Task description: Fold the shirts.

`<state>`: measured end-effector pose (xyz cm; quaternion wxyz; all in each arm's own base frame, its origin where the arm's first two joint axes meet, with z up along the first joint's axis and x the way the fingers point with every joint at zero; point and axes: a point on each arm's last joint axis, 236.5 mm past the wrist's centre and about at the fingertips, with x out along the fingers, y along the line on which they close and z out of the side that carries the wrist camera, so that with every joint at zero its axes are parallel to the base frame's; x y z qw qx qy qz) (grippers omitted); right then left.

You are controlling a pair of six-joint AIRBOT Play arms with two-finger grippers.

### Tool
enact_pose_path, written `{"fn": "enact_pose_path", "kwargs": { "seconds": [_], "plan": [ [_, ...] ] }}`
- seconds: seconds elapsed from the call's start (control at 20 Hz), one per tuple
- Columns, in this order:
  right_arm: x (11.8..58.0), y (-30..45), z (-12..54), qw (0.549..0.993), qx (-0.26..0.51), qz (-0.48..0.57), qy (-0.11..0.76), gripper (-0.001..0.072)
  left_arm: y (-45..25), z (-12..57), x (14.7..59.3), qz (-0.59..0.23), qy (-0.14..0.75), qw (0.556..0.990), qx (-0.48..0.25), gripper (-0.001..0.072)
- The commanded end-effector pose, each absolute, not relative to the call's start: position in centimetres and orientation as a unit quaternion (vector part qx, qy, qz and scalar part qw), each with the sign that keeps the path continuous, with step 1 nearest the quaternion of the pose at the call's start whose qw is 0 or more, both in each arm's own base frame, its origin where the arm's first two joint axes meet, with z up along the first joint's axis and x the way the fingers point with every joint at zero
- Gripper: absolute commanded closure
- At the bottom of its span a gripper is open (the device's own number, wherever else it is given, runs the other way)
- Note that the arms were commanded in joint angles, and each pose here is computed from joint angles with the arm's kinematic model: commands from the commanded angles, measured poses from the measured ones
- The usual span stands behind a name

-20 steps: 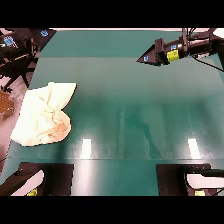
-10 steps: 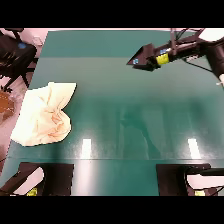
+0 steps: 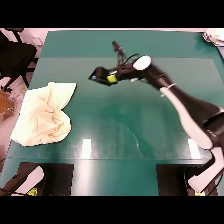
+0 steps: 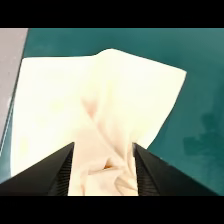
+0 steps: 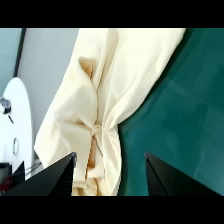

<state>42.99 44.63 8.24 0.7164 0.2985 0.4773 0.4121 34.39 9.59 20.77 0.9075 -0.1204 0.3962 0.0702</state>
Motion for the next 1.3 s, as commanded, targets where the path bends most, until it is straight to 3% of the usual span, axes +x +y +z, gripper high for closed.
{"fn": "enact_pose_path", "kwargs": {
  "seconds": [0.0, 0.25, 0.5, 0.9, 1.25],
  "plan": [
    [43.8, 49.6, 2.9, 0.723, 0.340, 0.375, 0.469, 0.0220, 10.3, 20.3, 33.7, 0.085, 0.409, 0.901, -0.114, 0.0269],
    [38.2, 56.1, -1.3, 0.650, 0.298, 0.446, 0.538, 0.0220, 10.4, 20.5, 33.9, 0.086, 0.405, 0.903, -0.114, 0.0269],
    [38.0, 58.8, -3.6, 0.646, 0.347, 0.402, 0.548, 0.0218, 10.1, 20.6, 34.0, 0.080, 0.402, 0.904, -0.118, 0.0269],
    [35.9, 61.5, -5.3, 0.655, 0.344, 0.403, 0.538, 0.0219, 9.3, 20.8, 34.3, 0.072, 0.397, 0.904, -0.140, 0.0269],
    [30.3, 60.9, -6.5, 0.591, 0.287, 0.438, 0.614, 0.0219, 9.3, 20.8, 34.3, 0.072, 0.397, 0.904, -0.139, 0.0269]
  ]
}}
